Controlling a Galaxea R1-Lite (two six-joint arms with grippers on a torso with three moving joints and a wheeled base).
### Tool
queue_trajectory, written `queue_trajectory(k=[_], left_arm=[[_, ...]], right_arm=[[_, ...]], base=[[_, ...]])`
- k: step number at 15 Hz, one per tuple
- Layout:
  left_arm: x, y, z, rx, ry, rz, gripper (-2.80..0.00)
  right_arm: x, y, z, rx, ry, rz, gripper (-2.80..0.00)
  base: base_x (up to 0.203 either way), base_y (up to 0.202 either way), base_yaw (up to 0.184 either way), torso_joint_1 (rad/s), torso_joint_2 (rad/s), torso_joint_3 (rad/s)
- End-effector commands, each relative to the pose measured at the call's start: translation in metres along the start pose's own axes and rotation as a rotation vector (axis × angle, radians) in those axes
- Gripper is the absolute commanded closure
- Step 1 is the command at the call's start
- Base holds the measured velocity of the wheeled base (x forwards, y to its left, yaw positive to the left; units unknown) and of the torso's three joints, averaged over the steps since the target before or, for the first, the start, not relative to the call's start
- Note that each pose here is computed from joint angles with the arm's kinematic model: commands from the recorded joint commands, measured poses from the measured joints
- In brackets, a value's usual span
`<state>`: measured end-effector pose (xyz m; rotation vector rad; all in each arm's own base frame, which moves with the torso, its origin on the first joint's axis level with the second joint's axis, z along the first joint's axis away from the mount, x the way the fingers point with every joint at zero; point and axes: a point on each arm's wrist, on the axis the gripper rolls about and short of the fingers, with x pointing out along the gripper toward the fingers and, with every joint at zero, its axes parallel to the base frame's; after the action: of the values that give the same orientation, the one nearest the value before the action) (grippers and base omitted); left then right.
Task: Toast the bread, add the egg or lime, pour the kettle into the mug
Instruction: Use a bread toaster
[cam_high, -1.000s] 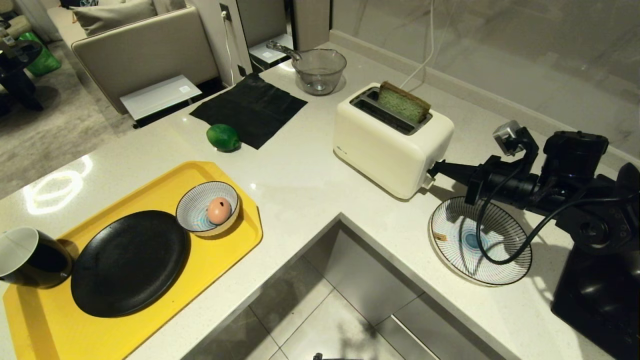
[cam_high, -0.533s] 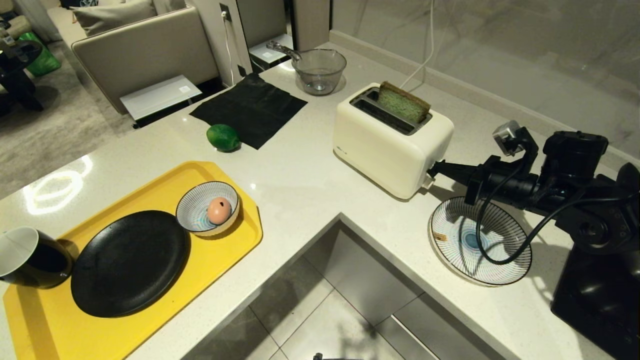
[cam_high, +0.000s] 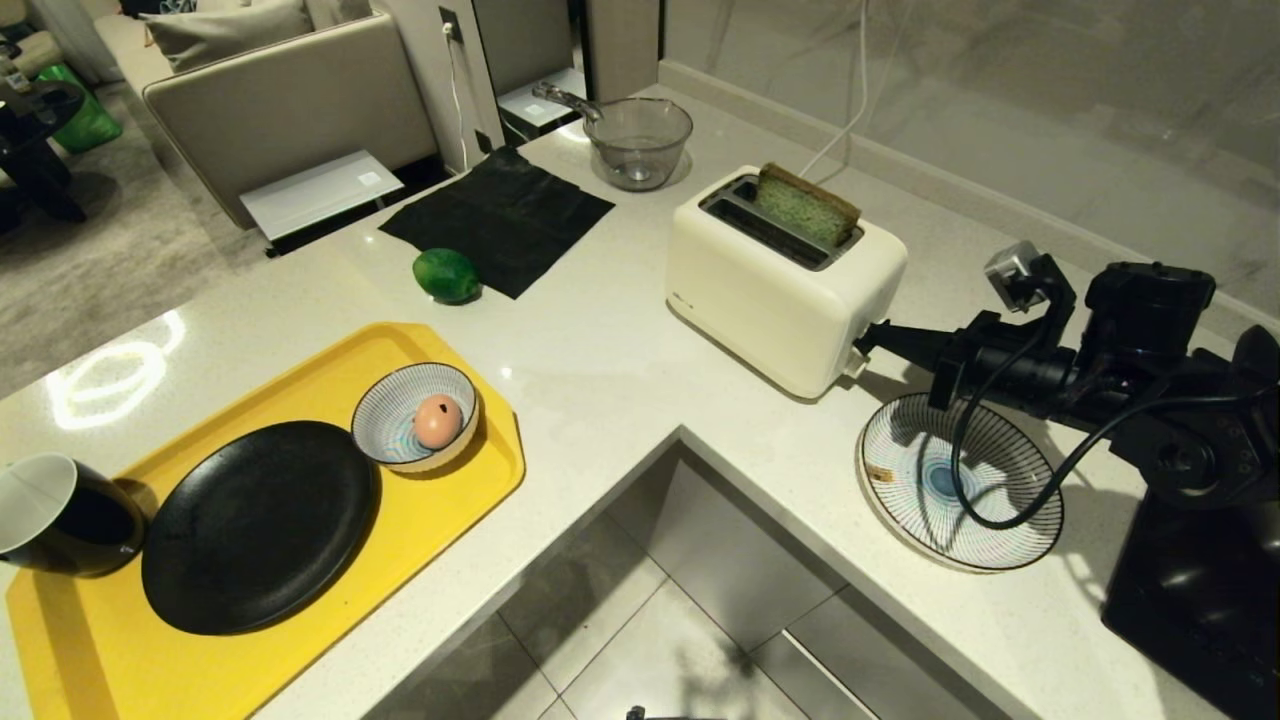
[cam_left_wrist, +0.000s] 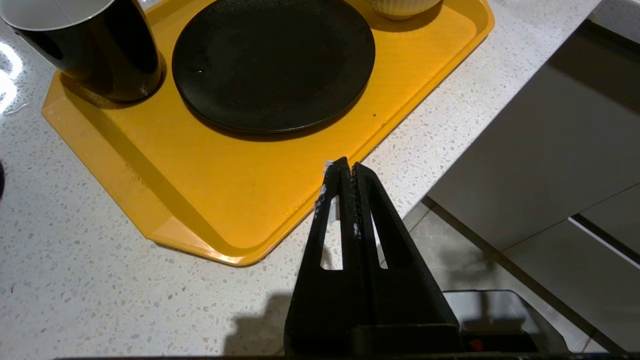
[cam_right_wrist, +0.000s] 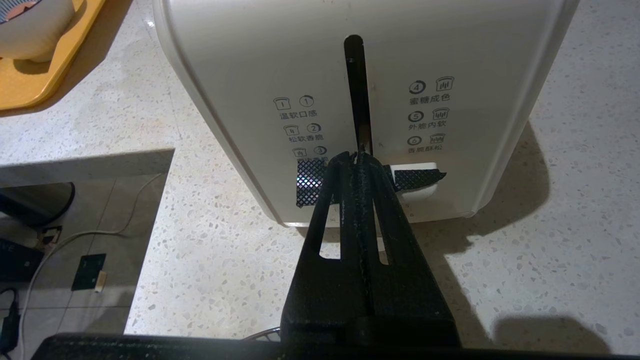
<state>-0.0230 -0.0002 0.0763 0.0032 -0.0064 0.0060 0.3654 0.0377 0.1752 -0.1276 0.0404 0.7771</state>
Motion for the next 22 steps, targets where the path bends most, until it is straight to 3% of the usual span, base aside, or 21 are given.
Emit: queue_trajectory(k=[1, 22], left_arm=[[0.0000, 0.0000, 0.0000, 0.000, -0.001, 0.000, 0.00], [0.0000, 0.0000, 0.0000, 0.000, -0.001, 0.000, 0.00]], right_arm=[[0.0006, 0.0002, 0.0007, -0.005, -0.005, 0.004, 0.00], [-0.0004, 0.0001, 0.0056, -0.029, -0.036, -0.003, 0.00]], base=[[0.000, 0.000, 0.000, 0.000, 0.00, 0.000], [0.000, 0.000, 0.000, 0.000, 0.00, 0.000]])
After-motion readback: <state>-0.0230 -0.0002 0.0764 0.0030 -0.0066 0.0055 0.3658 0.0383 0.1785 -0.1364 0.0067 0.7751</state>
